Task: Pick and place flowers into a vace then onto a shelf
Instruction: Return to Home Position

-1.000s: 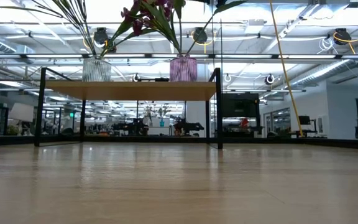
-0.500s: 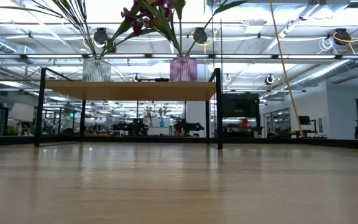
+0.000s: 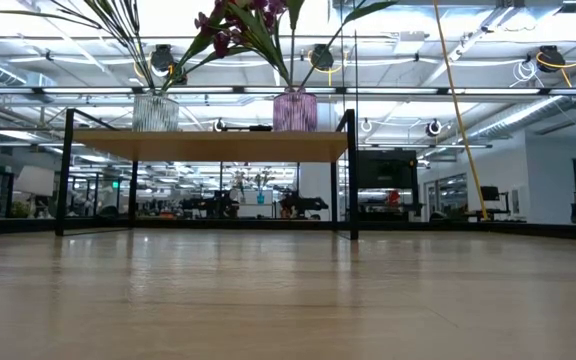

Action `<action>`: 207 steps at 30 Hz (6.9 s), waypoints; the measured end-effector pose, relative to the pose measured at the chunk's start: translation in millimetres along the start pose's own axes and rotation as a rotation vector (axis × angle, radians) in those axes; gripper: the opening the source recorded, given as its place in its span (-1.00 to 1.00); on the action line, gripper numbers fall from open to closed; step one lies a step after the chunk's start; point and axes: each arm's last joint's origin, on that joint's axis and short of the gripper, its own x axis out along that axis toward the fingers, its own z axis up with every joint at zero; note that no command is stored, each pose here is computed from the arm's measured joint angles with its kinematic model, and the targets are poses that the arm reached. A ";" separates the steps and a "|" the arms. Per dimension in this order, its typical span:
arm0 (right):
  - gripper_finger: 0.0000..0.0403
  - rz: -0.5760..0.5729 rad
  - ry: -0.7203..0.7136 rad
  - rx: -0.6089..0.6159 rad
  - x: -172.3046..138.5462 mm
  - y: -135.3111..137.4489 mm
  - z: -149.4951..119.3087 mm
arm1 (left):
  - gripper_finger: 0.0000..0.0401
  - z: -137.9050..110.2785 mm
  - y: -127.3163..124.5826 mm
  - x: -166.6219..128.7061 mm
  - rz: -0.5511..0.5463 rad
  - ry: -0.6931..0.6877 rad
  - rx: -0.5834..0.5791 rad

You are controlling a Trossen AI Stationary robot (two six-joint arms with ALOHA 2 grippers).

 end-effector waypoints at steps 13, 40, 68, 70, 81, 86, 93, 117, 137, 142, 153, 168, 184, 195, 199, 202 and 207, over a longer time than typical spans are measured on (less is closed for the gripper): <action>-0.04 -0.063 -0.069 -0.056 13.6 2.1 -13.4 | -0.60 -13.2 -5.0 6.7 0.014 0.087 0.046; -0.10 0.272 0.418 0.071 -131.7 -31.7 59.1 | -0.60 -6.6 77.0 -172.8 -0.087 0.594 -0.046; -0.15 0.367 0.109 0.360 -229.2 -38.0 -75.0 | -0.60 -125.7 69.9 -242.0 -0.473 0.138 -0.037; -0.15 0.362 0.091 0.374 -233.6 -38.0 -81.7 | -0.60 -139.2 67.6 -244.3 -0.475 0.128 -0.037; -0.15 0.336 0.067 0.460 -256.0 -38.9 -116.2 | -0.60 -165.1 52.9 -233.7 -0.564 0.146 -0.063; -0.15 0.347 0.055 0.345 -261.8 -36.7 -127.7 | -0.60 -195.2 37.4 -222.4 -0.629 0.132 -0.117; -0.15 0.367 0.060 0.175 -265.9 -31.6 -140.1 | -0.60 -245.8 19.5 -214.2 -0.662 0.155 -0.212; -0.15 0.382 0.077 0.073 -266.8 -29.7 -144.2 | -0.60 -324.1 3.4 -220.0 -0.651 0.189 -0.252; -0.15 0.417 0.273 0.107 -272.4 -23.7 -161.8 | -0.60 -325.8 3.2 -220.4 -0.652 0.208 -0.249; -0.15 0.426 0.399 0.115 -277.5 -21.4 -173.4 | -0.60 -325.9 3.2 -220.4 -0.651 0.208 -0.250; -0.15 0.449 0.230 0.255 -275.8 -20.4 -167.5 | -0.60 -325.9 3.1 -220.3 -0.651 0.209 -0.249; -0.15 0.498 0.251 0.296 -276.9 -18.1 -169.1 | -0.60 -325.8 3.2 -220.3 -0.651 0.210 -0.249; -0.15 0.497 0.249 0.297 -276.9 -18.1 -169.0 | -0.60 -325.7 3.2 -220.3 -0.651 0.209 -0.249; -0.15 0.497 0.250 0.297 -276.9 -18.1 -169.1 | -0.60 -325.7 3.2 -220.3 -0.651 0.209 -0.249; -0.15 0.497 0.250 0.297 -276.9 -18.1 -169.1 | -0.60 -325.7 3.2 -220.3 -0.651 0.209 -0.249; -0.15 0.497 0.250 0.297 -276.9 -18.1 -169.1 | -0.60 -325.7 3.2 -220.3 -0.651 0.209 -0.249; -0.15 0.497 0.250 0.297 -276.9 -18.1 -169.1 | -0.60 -325.7 3.2 -220.3 -0.651 0.209 -0.249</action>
